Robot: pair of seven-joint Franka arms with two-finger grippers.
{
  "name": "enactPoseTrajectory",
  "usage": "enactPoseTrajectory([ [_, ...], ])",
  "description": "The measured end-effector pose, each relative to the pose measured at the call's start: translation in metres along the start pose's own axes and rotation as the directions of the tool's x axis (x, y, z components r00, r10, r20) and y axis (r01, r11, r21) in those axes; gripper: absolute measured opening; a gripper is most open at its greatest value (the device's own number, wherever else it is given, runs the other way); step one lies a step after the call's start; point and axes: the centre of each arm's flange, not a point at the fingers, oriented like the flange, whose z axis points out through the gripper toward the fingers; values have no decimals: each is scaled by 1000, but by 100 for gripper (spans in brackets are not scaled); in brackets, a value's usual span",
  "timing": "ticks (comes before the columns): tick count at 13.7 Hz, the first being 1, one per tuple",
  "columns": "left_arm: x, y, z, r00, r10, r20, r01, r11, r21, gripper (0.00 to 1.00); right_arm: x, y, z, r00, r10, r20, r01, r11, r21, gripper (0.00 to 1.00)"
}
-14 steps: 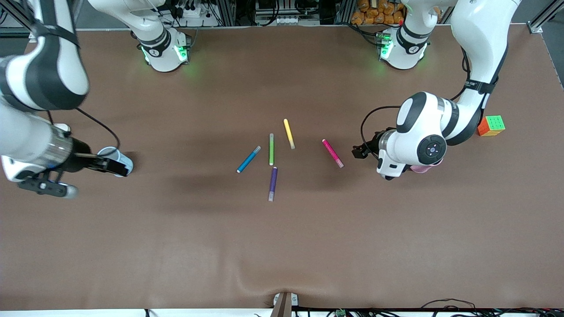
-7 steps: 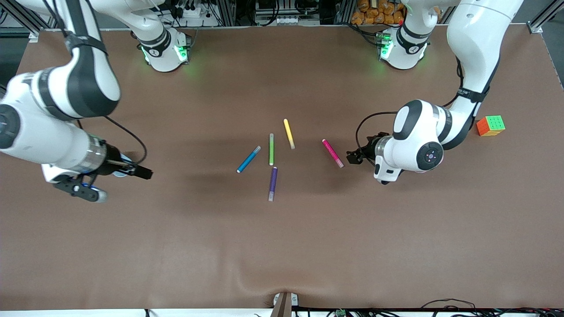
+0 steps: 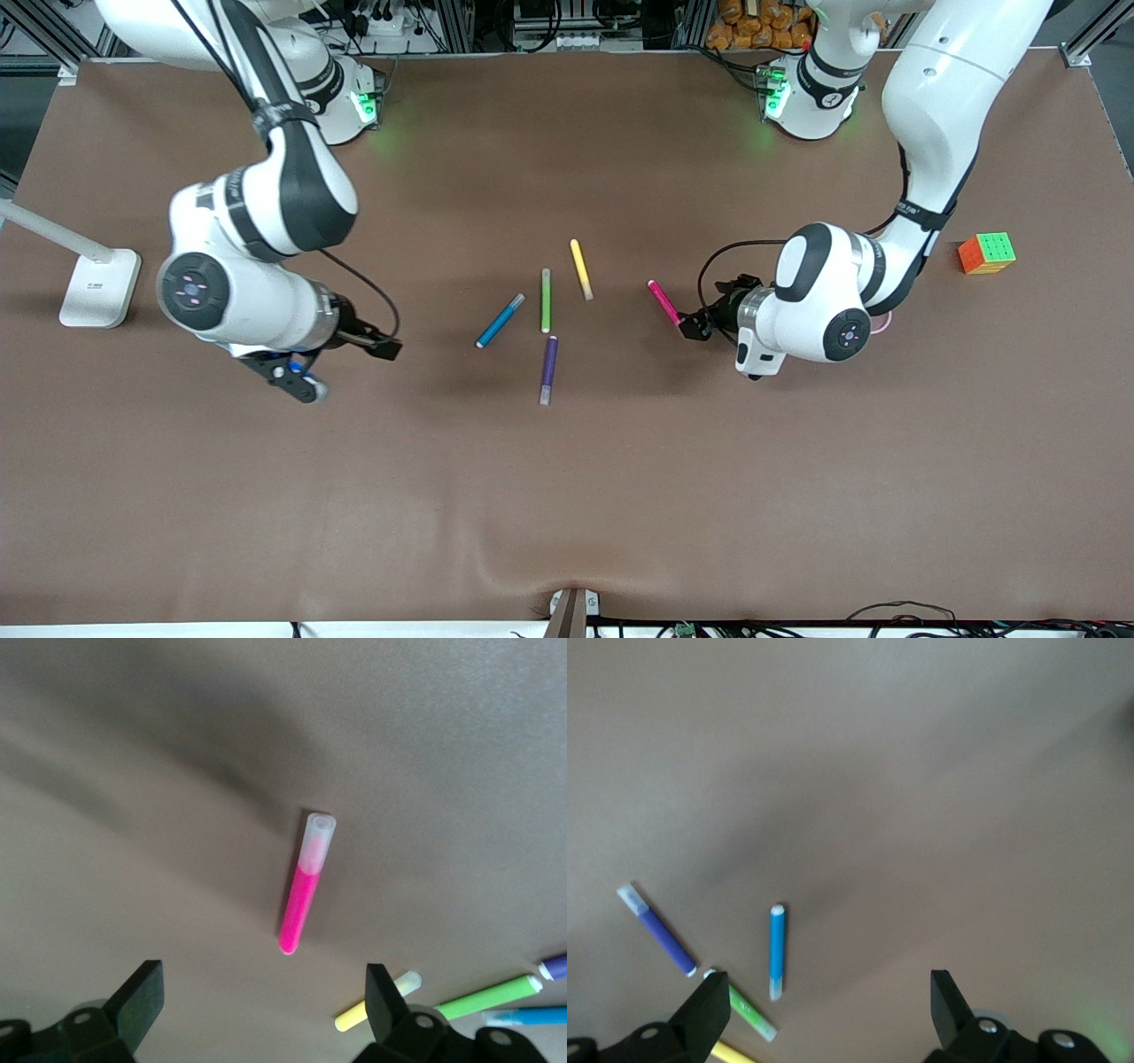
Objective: Place pink and blue markers in matching cups
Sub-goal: 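Grasp the pink marker with the left gripper while the right grasps the blue marker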
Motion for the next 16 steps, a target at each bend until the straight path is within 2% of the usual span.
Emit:
enactPoseTrajectory([
  [2,10,3,18,1000,-9,2,9,1000,-12,100,-14,-18,30,999,36,30,-36,999,-25,100],
  [3,14,4,27,1000,-14,4,14,1000,-16,100,-22,-29,44,997,65,28,-64,997,-33,100],
  [9,25,4,51,999,-33,31,34,999,-14,100,-55,-71,137,995,93,-40,-94,995,-16,100],
  [12,29,5,56,999,-37,26,38,999,-25,97,-67,-76,176,994,93,-52,-95,995,-30,100],
  [14,32,6,59,999,-41,19,41,998,-37,93,-70,-79,193,994,97,-58,-99,994,-36,96],
  [15,33,7,62,999,-42,18,42,998,-40,87,-69,-79,198,993,98,-58,-100,994,-39,89],
  [16,33,8,66,999,-43,23,44,998,-41,86,-69,-79,201,993,99,-57,-102,994,-44,80],
])
